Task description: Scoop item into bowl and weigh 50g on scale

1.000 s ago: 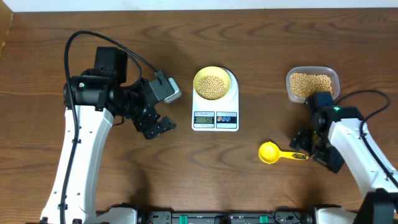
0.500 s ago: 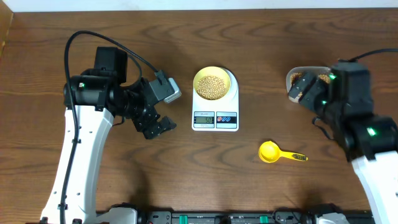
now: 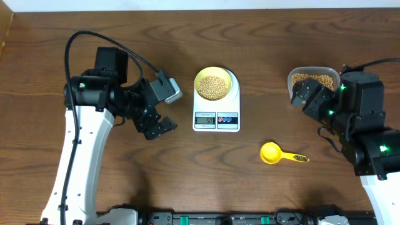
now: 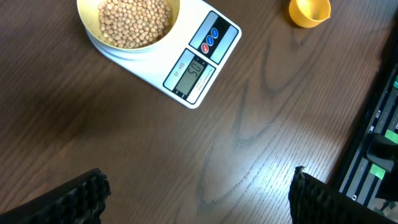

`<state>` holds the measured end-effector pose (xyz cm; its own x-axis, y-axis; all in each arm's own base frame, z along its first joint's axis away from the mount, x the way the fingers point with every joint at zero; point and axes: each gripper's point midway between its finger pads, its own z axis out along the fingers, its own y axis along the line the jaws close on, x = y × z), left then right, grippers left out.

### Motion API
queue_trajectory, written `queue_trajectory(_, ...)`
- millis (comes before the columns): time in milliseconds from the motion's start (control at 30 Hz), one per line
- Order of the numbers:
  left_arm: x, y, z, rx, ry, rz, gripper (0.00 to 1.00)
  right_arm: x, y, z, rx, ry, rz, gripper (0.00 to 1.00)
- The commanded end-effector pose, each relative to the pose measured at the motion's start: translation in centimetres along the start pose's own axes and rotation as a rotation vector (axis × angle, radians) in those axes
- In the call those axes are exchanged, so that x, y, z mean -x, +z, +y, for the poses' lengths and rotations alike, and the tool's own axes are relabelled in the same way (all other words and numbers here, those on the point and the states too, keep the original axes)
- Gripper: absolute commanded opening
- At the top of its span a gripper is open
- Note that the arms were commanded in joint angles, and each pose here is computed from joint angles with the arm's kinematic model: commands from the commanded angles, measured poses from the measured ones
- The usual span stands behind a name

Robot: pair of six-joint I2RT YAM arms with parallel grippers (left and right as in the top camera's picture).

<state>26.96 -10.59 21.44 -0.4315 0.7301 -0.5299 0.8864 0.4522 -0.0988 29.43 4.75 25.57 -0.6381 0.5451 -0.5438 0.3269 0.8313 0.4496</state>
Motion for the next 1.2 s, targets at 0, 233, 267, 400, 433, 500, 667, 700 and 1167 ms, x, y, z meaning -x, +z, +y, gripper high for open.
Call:
queue_trajectory(0,0.3,0.0,-0.1,-0.011,0.017,-0.009,0.95,-0.4,-0.1,0.1,0.0,-0.02,0.017,0.99)
queue_trajectory(233,0.3,0.0,-0.1,-0.011,0.017,-0.009,0.95,-1.4,-0.2,-0.8,-0.034,-0.021,0.057,0.99)
queue_trajectory(267,0.3,0.0,-0.1,-0.011,0.017,-0.009,0.95,-1.8,-0.2,-1.1,-0.049,-0.021,0.075,0.99)
queue_trajectory(400,0.3,0.0,-0.1,-0.011,0.017,-0.009,0.95,-2.3,-1.1,-1.9,-0.071,-0.043,0.08,0.99)
queue_trajectory(433,0.3,0.0,-0.1,-0.011,0.017,-0.009,0.95,-2.3,-1.5,-1.8,-0.06,-0.077,0.07,0.99)
queue_trajectory(500,0.3,0.0,-0.1,-0.011,0.017,-0.009,0.95,-2.0,-2.7,-1.7,-0.034,-0.143,0.039,0.99)
queue_trajectory(667,0.3,0.0,-0.1,-0.011,0.017,-0.009,0.95,-2.2,-6.8,-3.6,-0.058,-0.221,-0.059,0.99)
queue_trajectory(700,0.3,0.0,-0.1,-0.011,0.017,-0.009,0.95,-2.4,-7.4,-4.0,-0.062,-0.221,-0.072,0.99)
queue_trajectory(1167,0.3,0.0,-0.1,-0.011,0.017,-0.009,0.95,-4.6,-9.3,-7.6,-0.051,-0.236,-0.229,0.99)
